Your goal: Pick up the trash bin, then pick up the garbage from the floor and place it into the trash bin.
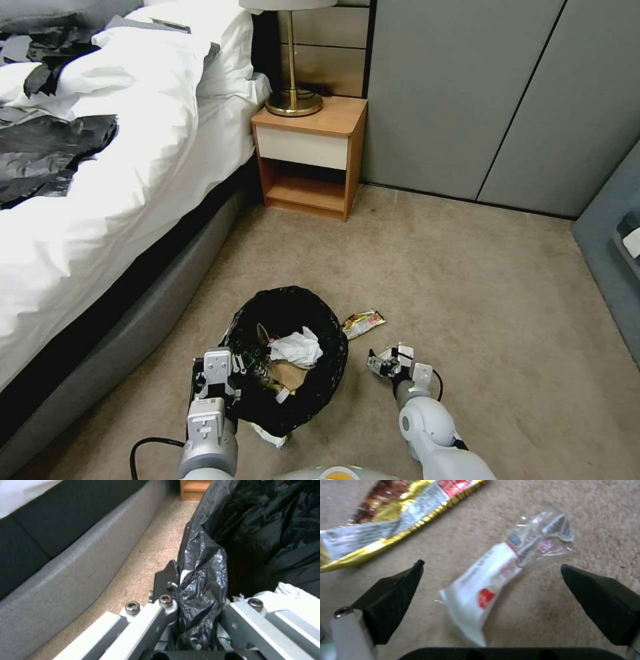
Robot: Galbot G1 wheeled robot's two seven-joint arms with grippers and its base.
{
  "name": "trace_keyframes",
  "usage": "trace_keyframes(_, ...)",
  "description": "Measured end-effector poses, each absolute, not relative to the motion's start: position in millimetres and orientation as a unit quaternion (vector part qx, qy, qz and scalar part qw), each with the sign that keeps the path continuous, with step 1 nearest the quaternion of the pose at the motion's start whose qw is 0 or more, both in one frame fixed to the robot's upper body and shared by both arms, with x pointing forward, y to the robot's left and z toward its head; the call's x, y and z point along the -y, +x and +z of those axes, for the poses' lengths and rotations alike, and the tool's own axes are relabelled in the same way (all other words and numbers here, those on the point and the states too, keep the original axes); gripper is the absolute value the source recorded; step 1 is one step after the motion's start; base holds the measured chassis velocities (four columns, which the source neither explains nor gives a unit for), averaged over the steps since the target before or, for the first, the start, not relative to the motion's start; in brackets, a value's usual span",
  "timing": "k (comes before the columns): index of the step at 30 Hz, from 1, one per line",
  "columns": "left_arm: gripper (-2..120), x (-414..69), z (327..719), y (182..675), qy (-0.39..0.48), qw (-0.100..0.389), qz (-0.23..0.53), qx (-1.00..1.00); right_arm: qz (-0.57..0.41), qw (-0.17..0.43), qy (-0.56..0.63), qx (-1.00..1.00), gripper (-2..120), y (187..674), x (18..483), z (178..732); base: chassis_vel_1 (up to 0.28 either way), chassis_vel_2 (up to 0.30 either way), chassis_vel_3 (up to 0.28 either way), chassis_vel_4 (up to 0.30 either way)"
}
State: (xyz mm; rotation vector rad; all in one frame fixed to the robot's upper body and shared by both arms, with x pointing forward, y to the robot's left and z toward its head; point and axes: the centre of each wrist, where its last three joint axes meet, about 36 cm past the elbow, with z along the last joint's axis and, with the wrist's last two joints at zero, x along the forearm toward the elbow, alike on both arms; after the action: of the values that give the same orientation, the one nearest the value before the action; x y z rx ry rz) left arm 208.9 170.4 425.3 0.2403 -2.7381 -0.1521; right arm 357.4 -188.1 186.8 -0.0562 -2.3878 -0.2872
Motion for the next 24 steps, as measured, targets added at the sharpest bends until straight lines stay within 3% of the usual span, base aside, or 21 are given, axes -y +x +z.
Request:
trace_keyframes(6,3,-170.3,424.1,209.7,0.086,0.194,-0.054,0.976,-0.109,0.361,-0.028,0.926,89,360.4,199.0,173.8,0.000,0.000,0.000,0.000)
trace_keyframes(14,3,-168.3,421.3,209.9,0.086,0.197,-0.054,0.975,-0.124,0.358,-0.039,0.925,60,373.0,211.8,168.7,0.000,0.000,0.000,0.000)
trace_keyframes(16,3,-168.4,421.2,209.4,0.086,0.197,-0.055,0.975,-0.125,0.357,-0.041,0.925,48,376.6,213.5,169.0,0.000,0.000,0.000,0.000)
trace_keyframes(20,3,-168.5,421.8,208.8,0.086,0.198,-0.055,0.975,-0.126,0.356,-0.040,0.925,40,377.6,213.3,169.4,0.000,0.000,0.000,0.000)
trace_keyframes(24,3,-168.3,423.6,207.6,0.086,0.195,-0.056,0.975,-0.128,0.356,-0.038,0.925,20,377.4,210.5,169.6,0.000,0.000,0.000,0.000)
